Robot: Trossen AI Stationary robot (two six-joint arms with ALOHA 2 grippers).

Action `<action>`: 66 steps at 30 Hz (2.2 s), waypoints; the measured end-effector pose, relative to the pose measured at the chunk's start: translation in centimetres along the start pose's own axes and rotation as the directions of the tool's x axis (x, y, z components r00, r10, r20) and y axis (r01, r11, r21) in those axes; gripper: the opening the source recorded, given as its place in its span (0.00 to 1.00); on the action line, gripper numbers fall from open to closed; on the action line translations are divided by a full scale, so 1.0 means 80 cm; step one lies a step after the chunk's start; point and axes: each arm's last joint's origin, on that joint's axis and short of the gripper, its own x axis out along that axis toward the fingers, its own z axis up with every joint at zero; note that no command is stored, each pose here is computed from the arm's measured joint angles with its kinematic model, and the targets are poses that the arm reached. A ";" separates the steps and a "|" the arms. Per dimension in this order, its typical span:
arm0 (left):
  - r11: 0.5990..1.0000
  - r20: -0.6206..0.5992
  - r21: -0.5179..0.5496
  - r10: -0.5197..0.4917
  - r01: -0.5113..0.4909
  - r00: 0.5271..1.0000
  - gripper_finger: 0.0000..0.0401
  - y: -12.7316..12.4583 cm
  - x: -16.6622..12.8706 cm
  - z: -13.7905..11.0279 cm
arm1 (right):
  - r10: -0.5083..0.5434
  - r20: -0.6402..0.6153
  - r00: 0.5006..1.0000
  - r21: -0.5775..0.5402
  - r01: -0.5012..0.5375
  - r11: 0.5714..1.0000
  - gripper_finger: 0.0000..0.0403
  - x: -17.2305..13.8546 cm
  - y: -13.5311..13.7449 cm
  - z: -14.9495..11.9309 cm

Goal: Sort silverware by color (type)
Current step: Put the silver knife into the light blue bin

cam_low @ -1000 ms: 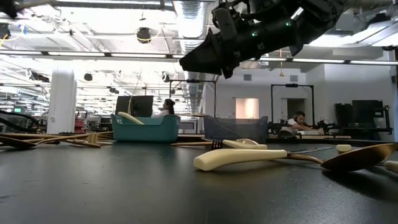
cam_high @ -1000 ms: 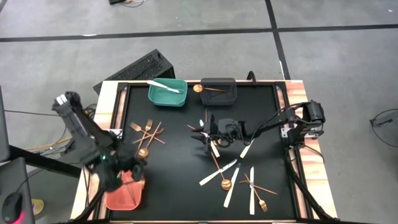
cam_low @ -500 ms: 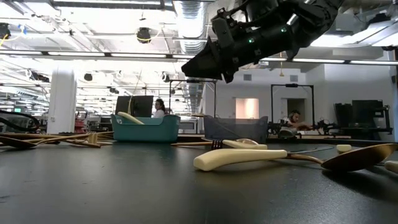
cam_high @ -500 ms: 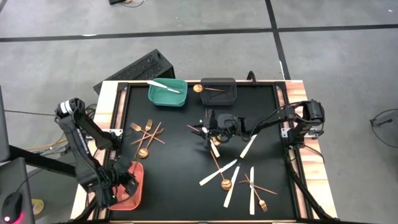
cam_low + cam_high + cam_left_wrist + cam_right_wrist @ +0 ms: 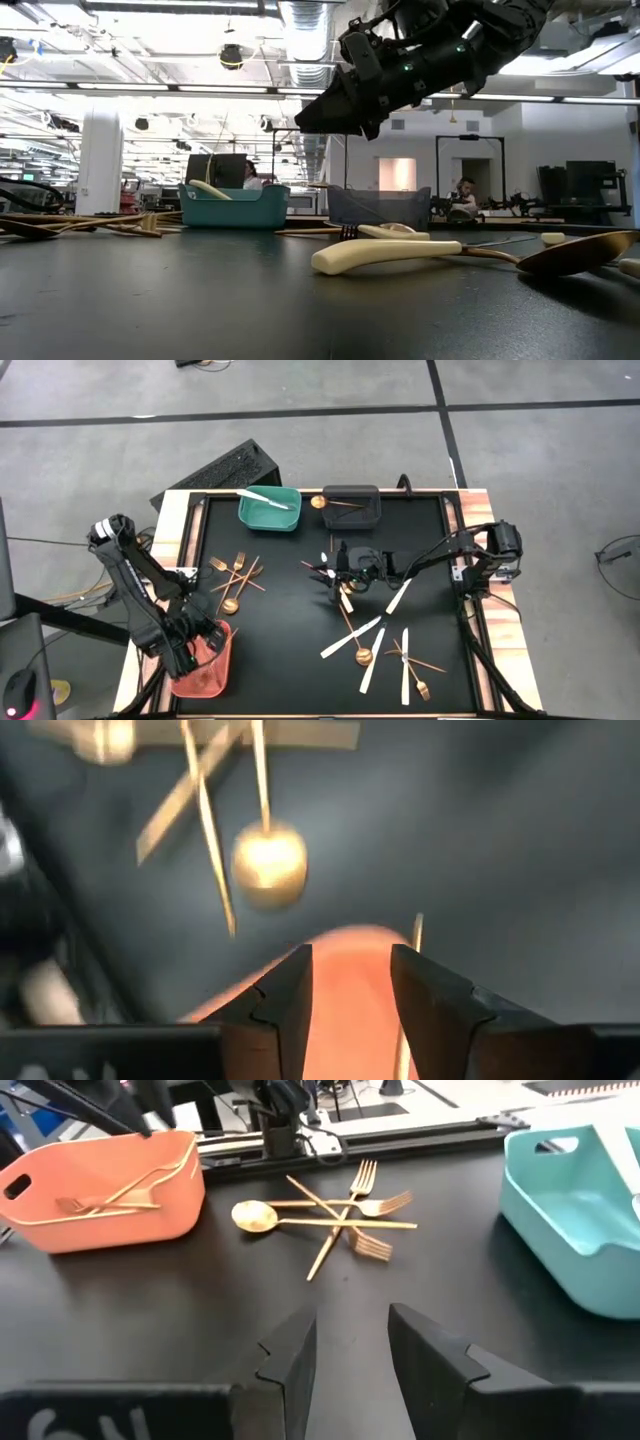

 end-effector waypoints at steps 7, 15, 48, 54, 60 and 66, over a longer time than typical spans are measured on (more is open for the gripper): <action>0.985 0.207 0.172 -0.031 -0.005 0.978 0.30 -0.011 0.013 0.028 | -0.015 -0.060 0.998 0.036 0.018 0.999 0.35 -0.014 0.004 0.004; 0.957 0.176 0.289 -0.055 0.002 0.983 0.28 -0.016 0.056 0.056 | -0.226 -0.225 0.948 -0.027 0.225 0.974 0.32 -0.072 -0.009 0.022; 0.893 0.270 0.450 -0.134 -0.002 0.954 0.28 -0.008 0.142 0.153 | -0.202 -0.630 0.750 0.107 0.341 0.934 0.30 -0.091 0.013 -0.038; 0.926 0.216 0.362 0.030 -0.109 0.976 0.28 0.011 0.141 0.130 | -0.202 -0.626 0.753 0.074 0.315 0.946 0.30 -0.096 0.030 -0.041; 0.940 0.199 0.322 0.051 -0.115 0.979 0.28 0.015 0.138 0.123 | -0.167 -0.666 0.727 0.075 0.288 0.955 0.30 -0.109 0.029 -0.038; 0.947 0.226 0.312 0.002 -0.074 0.974 0.28 0.007 0.137 0.125 | -0.126 -0.710 0.693 0.133 0.307 0.942 0.30 -0.115 0.023 -0.038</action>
